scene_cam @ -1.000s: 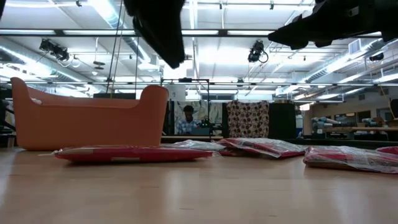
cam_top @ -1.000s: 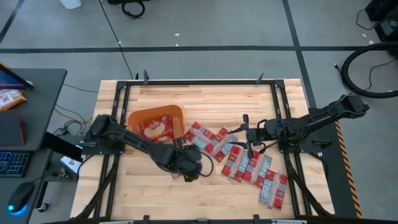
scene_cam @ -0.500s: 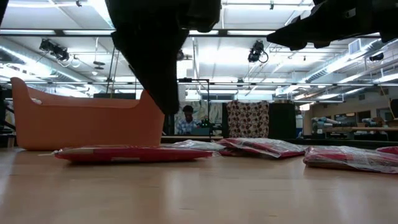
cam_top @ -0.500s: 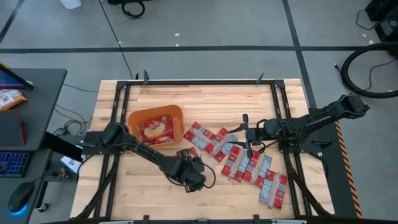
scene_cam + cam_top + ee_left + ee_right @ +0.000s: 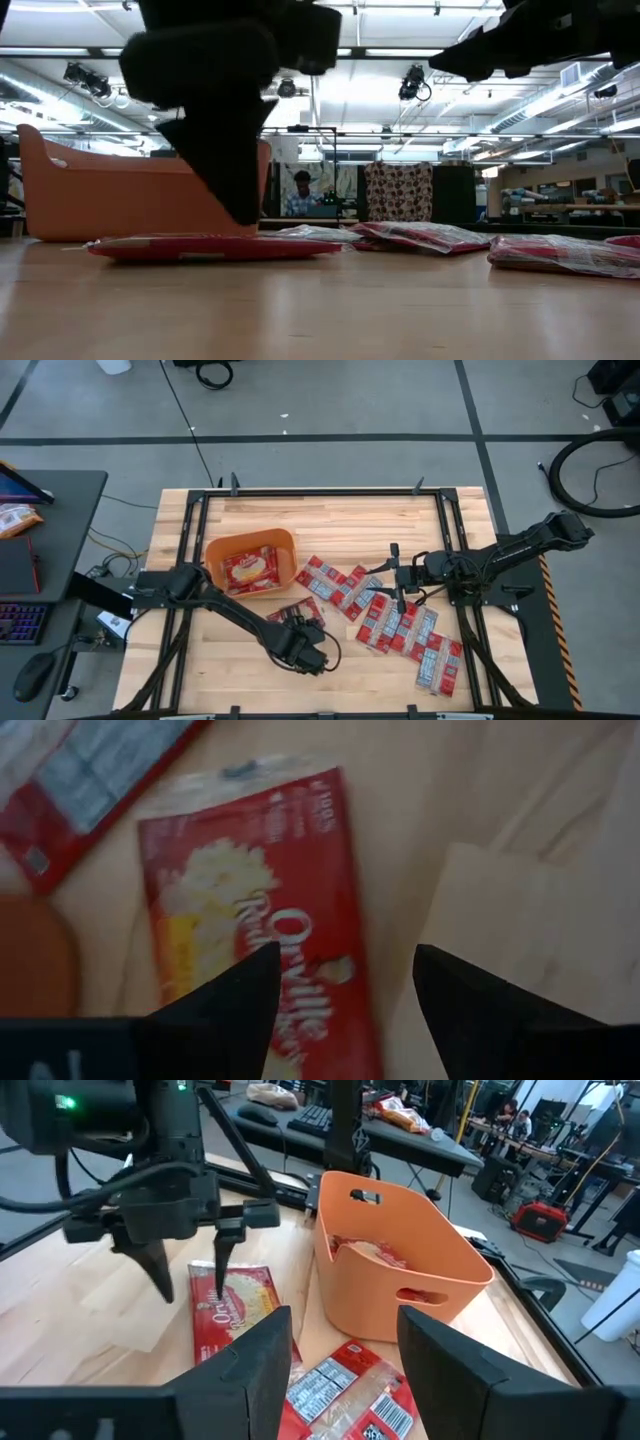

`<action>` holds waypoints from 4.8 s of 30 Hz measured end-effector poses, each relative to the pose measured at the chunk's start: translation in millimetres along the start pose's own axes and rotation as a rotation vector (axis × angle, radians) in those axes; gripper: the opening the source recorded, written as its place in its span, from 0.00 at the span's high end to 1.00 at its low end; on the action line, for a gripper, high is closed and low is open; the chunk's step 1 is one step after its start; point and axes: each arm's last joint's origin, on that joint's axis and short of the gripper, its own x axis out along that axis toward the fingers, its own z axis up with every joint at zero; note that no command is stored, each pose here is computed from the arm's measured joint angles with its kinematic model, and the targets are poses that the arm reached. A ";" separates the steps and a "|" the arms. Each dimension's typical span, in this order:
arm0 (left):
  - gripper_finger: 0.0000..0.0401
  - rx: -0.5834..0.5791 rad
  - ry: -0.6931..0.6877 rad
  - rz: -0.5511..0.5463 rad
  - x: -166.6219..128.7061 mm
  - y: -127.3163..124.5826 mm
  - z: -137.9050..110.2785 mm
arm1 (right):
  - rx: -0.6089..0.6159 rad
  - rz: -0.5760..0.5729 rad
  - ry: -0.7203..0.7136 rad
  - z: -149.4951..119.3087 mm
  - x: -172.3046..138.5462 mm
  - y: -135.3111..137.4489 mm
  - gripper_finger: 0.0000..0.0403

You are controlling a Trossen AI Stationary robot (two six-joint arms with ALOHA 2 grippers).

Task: Sort popcorn bags into baskets
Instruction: Put the red popcorn bag into the orange bin

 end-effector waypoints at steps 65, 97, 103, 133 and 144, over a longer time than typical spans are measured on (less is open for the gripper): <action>0.98 0.219 0.341 0.420 -67.2 141.9 -30.4 | 0.004 0.022 -0.009 0.5 -0.1 0.6 0.54; 0.73 -0.152 -0.257 0.041 -108.3 158.3 -13.7 | 0.000 -0.023 0.004 -0.1 0.0 -1.1 0.54; 0.73 -0.069 -0.405 0.011 -104.7 138.8 1.7 | 0.004 -0.047 0.015 -1.2 0.4 -3.5 0.54; 0.86 0.535 -0.521 -0.165 -68.4 125.4 -34.1 | 0.050 0.094 0.718 -3.4 116.3 -36.4 0.57; 0.90 0.386 -0.733 -0.188 -78.8 131.9 -72.6 | -0.053 0.284 1.058 -12.9 151.1 -38.6 0.42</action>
